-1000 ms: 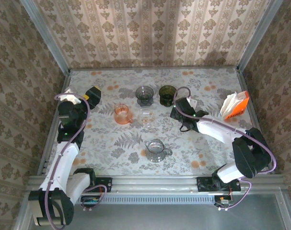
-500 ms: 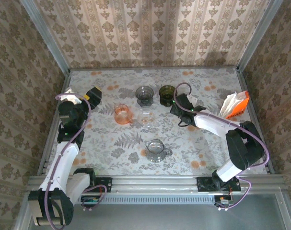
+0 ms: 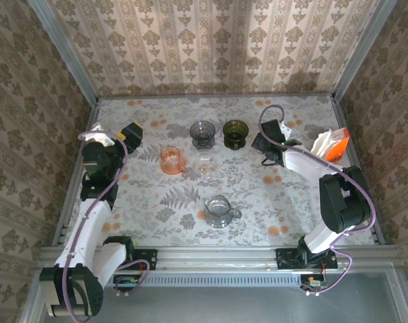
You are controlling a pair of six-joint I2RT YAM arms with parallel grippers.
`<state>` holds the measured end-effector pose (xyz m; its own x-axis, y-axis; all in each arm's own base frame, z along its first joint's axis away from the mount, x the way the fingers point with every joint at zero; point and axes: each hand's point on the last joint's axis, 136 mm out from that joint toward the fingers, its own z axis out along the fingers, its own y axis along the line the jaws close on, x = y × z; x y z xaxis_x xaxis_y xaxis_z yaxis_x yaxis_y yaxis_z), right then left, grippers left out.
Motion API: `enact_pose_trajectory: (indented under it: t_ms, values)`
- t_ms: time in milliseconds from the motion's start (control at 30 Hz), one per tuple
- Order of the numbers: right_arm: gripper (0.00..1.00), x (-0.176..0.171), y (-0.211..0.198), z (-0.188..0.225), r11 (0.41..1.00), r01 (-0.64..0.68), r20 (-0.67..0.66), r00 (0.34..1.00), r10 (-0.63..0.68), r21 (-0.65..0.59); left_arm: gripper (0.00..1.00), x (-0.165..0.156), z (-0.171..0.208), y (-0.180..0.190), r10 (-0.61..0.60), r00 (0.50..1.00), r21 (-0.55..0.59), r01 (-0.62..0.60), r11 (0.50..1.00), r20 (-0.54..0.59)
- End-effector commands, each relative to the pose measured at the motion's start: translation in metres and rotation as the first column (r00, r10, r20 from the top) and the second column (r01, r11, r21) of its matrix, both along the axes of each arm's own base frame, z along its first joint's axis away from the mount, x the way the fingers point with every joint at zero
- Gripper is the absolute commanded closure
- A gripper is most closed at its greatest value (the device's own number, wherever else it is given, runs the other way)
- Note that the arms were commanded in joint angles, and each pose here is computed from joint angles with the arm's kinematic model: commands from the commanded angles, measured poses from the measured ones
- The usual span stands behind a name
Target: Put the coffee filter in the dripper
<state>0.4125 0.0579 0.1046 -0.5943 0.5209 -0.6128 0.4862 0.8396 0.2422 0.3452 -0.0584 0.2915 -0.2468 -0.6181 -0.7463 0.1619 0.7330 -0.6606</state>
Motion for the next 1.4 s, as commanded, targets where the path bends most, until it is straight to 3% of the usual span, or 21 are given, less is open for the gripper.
enact_pose_trajectory:
  t_ms: [0,100,233,467,667,1033,1367]
  values:
    - [0.17,0.006,-0.014,0.015,1.0,-0.005,0.019,1.0,0.005,-0.019,0.1,0.0,0.0,-0.004,-0.015,1.0,0.012,0.015,1.0,0.005]
    - [0.18,0.002,-0.004,0.03,0.998,-0.055,0.054,0.997,0.055,-0.011,0.1,0.001,-0.001,-0.005,-0.019,1.0,0.007,0.019,1.0,0.002]
    - [0.18,-0.013,0.038,0.04,0.98,-0.173,0.093,0.982,0.165,0.093,0.1,0.001,-0.002,-0.005,-0.02,1.0,0.008,0.02,1.0,0.002]
    - [0.18,-0.035,0.097,0.015,0.944,-0.27,0.018,0.962,0.271,0.193,0.1,0.001,-0.009,-0.004,-0.014,1.0,0.019,0.014,1.0,-0.017]
    - [0.18,-0.034,0.126,0.003,0.924,-0.305,-0.012,0.948,0.317,0.232,0.09,0.001,-0.011,-0.003,-0.008,1.0,0.022,0.009,1.0,-0.027]
    - [0.18,0.002,0.11,-0.012,0.956,-0.238,-0.006,0.97,0.243,0.173,0.09,0.0,-0.012,-0.003,-0.008,0.999,0.028,0.009,1.0,-0.032]
    - [0.18,0.011,0.038,-0.006,0.991,-0.1,0.014,0.995,0.099,0.092,0.09,-0.001,-0.011,-0.004,-0.013,1.0,0.038,0.014,0.999,-0.026]
